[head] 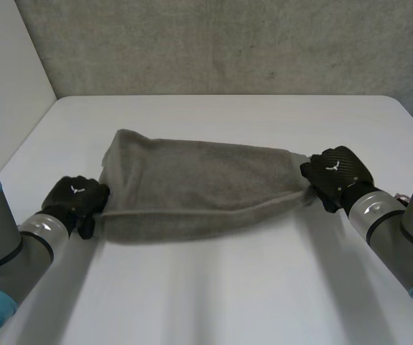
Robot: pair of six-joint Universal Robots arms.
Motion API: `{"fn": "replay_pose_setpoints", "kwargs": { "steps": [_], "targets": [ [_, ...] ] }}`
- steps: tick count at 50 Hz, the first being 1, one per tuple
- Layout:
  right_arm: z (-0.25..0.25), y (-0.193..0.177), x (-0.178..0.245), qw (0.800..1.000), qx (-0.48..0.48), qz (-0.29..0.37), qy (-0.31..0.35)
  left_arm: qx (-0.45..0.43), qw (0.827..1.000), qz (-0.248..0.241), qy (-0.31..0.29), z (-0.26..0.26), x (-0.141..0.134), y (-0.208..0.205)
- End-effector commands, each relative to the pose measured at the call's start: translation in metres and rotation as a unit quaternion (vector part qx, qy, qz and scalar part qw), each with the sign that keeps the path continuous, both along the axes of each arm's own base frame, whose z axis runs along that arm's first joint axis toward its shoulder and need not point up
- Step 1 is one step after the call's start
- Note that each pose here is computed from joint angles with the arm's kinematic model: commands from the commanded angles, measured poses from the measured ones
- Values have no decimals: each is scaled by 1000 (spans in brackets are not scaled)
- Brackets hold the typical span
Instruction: Fold the towel.
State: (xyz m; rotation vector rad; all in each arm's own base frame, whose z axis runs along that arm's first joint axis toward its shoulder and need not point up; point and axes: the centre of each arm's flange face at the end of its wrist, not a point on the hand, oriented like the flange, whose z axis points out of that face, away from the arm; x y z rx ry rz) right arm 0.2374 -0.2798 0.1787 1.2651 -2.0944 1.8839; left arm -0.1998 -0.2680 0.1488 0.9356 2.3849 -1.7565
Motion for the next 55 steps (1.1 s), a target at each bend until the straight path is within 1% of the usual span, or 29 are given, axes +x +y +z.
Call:
{"fn": "replay_pose_setpoints", "kwargs": {
  "steps": [1,2,7,10,14,16,18,19,21,27,30,32,35,37,38,40,41,43,44,45,46,47,48,49,51,52,53,54,55],
  "targets": [
    [30,-6,-17,1000,-4,-22,-8,-57,998,9,12,34,6,-7],
    [37,-6,-21,1000,-3,-27,-14,-77,997,13,19,47,9,-7],
    [55,-3,-28,999,13,-25,-23,-115,993,18,28,73,14,-1],
    [63,4,-33,999,43,-17,-26,-118,992,9,31,85,15,10],
    [80,10,-43,998,46,-15,-32,-109,993,-4,34,93,14,23],
    [91,15,-45,998,39,-10,-37,-111,993,-11,37,99,14,29],
    [112,22,-50,999,12,-3,-50,-123,991,-24,43,111,13,38],
    [112,22,-50,999,11,-3,-50,-123,991,-24,43,111,13,38],
    [131,28,-54,998,-22,-2,-59,-145,988,-33,47,123,12,44],
    [144,28,-55,997,-40,-3,-67,-166,984,-35,47,133,12,43],
    [138,21,-54,998,-28,-2,-61,-163,985,-35,47,131,11,36],
    [123,5,-49,998,2,0,-55,-137,989,-35,41,113,7,15],
    [119,-1,-44,999,13,7,-48,-117,992,-39,38,100,2,2],
    [107,-11,-31,999,37,22,-19,-90,995,-35,33,82,-2,-25],
    [107,-11,-31,999,37,22,-18,-90,995,-35,33,81,-2,-25],
    [93,-26,-22,998,45,15,29,-71,996,-34,31,65,-7,-51],
    [93,-27,-22,998,45,15,29,-71,996,-34,31,65,-7,-52],
    [84,-43,-15,997,26,0,79,-77,996,-36,32,64,-14,-77],
    [84,-43,-14,996,26,0,79,-77,996,-36,32,64,-14,-77],
    [83,-51,-10,995,10,-8,103,-91,995,-30,32,70,-15,-91],
    [83,-51,-10,995,10,-8,103,-91,995,-30,32,70,-15,-91],
    [86,-59,-4,993,-17,-16,119,-110,993,-27,33,78,-18,-103],
    [94,-69,4,991,-55,-23,119,-137,990,-25,37,91,-20,-114],
    [94,-69,4,991,-56,-23,119,-137,990,-25,37,91,-20,-114],
    [124,-87,22,982,-169,-32,80,-191,980,-23,53,122,-24,-129],
    [124,-87,22,982,-170,-32,80,-192,980,-23,53,122,-24,-129],
    [140,-93,30,970,-234,-37,51,-225,972,-25,63,140,-26,-134],
    [140,-93,30,970,-235,-37,51,-225,972,-25,63,140,-26,-134],
    [153,-99,35,954,-296,-43,23,-266,960,-25,83,160,-28,-138]
  ]
}}
